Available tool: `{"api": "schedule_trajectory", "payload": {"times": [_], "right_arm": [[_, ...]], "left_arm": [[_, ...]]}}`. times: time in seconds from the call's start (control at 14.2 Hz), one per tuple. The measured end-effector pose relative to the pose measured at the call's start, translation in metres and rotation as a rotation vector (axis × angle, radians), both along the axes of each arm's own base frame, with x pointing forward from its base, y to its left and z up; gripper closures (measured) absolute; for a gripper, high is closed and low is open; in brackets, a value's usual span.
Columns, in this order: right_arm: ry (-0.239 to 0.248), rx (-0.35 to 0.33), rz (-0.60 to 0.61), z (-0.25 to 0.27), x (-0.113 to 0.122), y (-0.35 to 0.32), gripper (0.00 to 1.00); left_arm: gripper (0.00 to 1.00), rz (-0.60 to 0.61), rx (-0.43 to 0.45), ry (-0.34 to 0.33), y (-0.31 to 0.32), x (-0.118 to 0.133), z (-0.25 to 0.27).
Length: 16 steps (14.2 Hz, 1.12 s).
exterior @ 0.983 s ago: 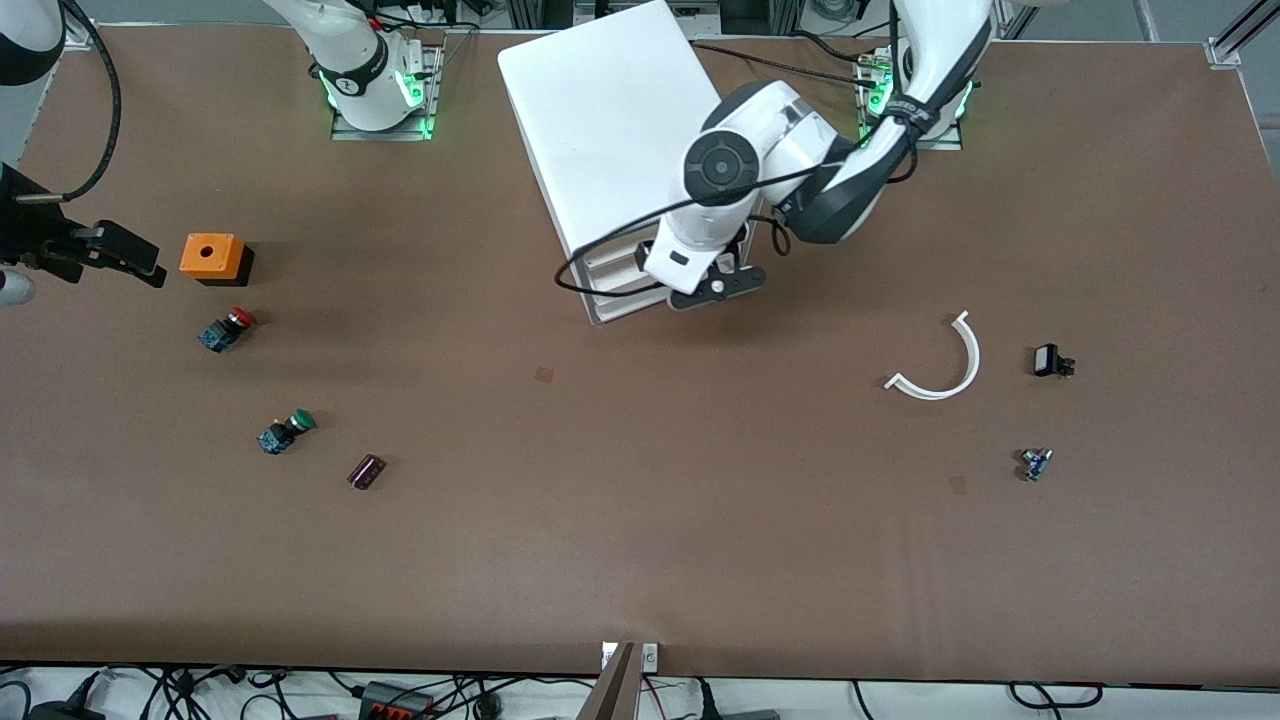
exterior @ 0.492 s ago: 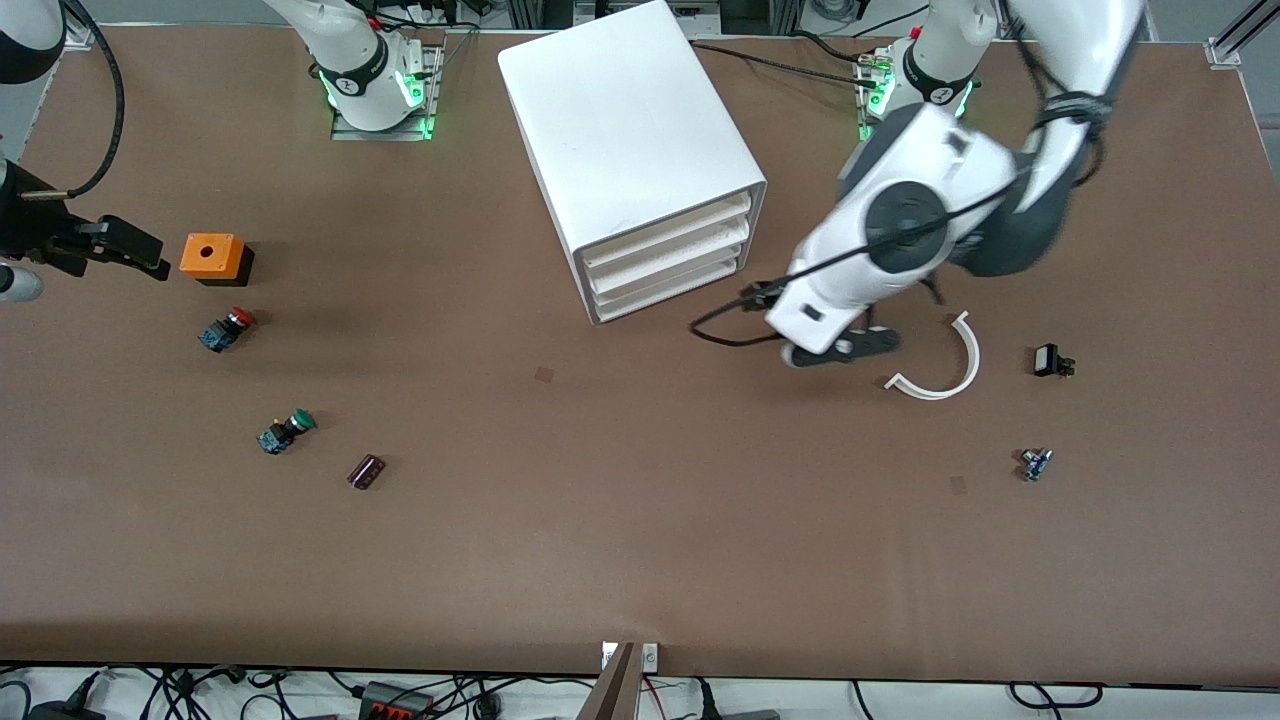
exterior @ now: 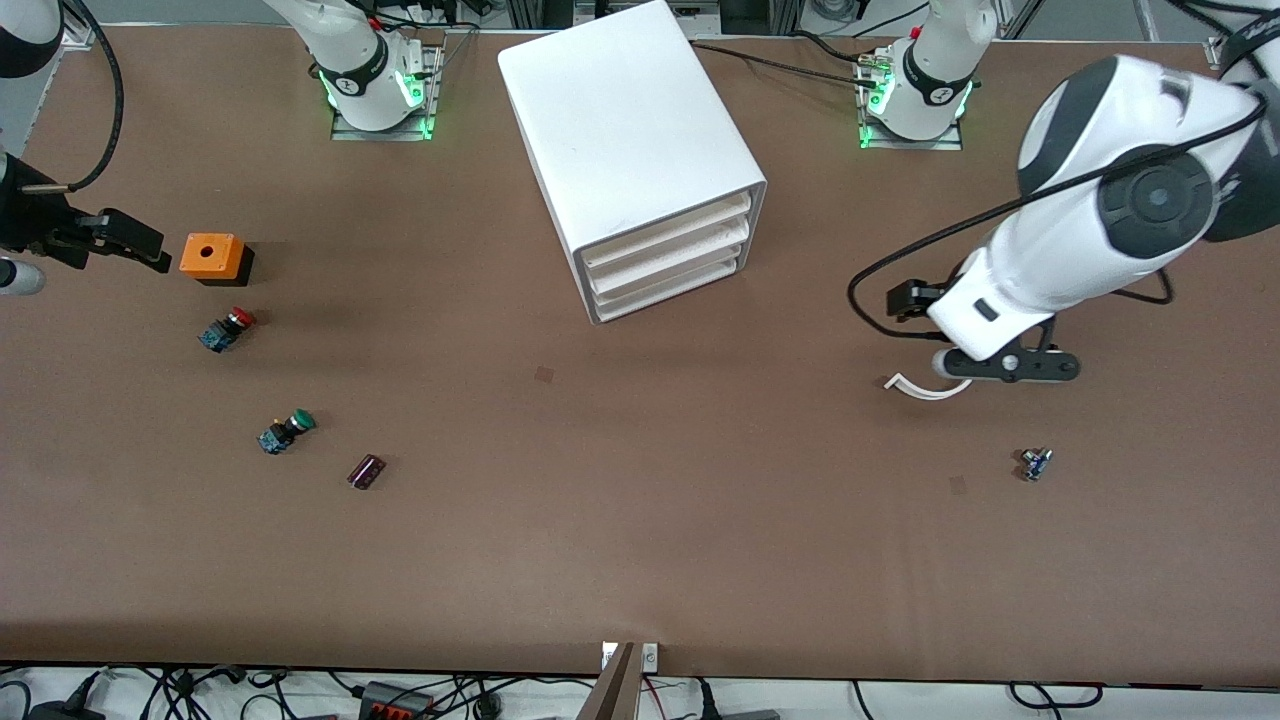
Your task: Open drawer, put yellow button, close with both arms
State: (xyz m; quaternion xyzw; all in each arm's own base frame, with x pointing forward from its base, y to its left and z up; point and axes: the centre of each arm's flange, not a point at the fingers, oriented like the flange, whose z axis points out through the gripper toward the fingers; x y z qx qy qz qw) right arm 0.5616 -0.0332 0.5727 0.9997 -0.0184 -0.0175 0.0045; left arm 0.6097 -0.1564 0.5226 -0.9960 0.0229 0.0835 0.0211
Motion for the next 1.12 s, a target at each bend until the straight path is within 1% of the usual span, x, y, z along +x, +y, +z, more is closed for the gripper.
{"api": "schedule_trajectory", "payload": {"times": [0.14, 0.35, 0.42, 0.49, 0.63, 0.77, 0.98, 1.12], "right_arm": [[0.001, -0.001, 0.0, 0.0, -0.001, 0.0, 0.0], [-0.002, -0.001, 0.0, -0.004, -0.005, 0.0, 0.0], [-0.006, -0.002, 0.0, -0.005, -0.007, 0.0, 0.0], [-0.014, -0.003, 0.0, -0.006, -0.007, 0.0, 0.0], [-0.03, -0.004, 0.0, -0.004, -0.005, 0.0, 0.0], [-0.037, -0.004, 0.001, -0.003, -0.005, 0.0, 0.0], [-0.038, -0.004, -0.001, -0.002, -0.005, -0.001, 0.0], [-0.038, -0.004, -0.001, -0.002, -0.005, -0.001, 0.0]], "left_arm": [[0.0, -0.031, 0.005, -0.021, 0.037, -0.003, 0.02], [0.0, -0.055, -0.032, -0.033, 0.103, -0.018, 0.041], [0.0, -0.059, -0.037, -0.052, 0.119, -0.026, 0.046], [0.0, -0.065, -0.037, -0.084, 0.13, -0.035, 0.05], [0.0, -0.068, -0.032, -0.165, 0.138, -0.048, 0.06], [0.0, -0.067, -0.028, -0.2, 0.139, -0.057, 0.067], [0.0, -0.085, -0.029, -0.205, 0.129, -0.063, 0.071], [0.0, -0.087, -0.029, -0.174, 0.127, -0.066, 0.069]]}}
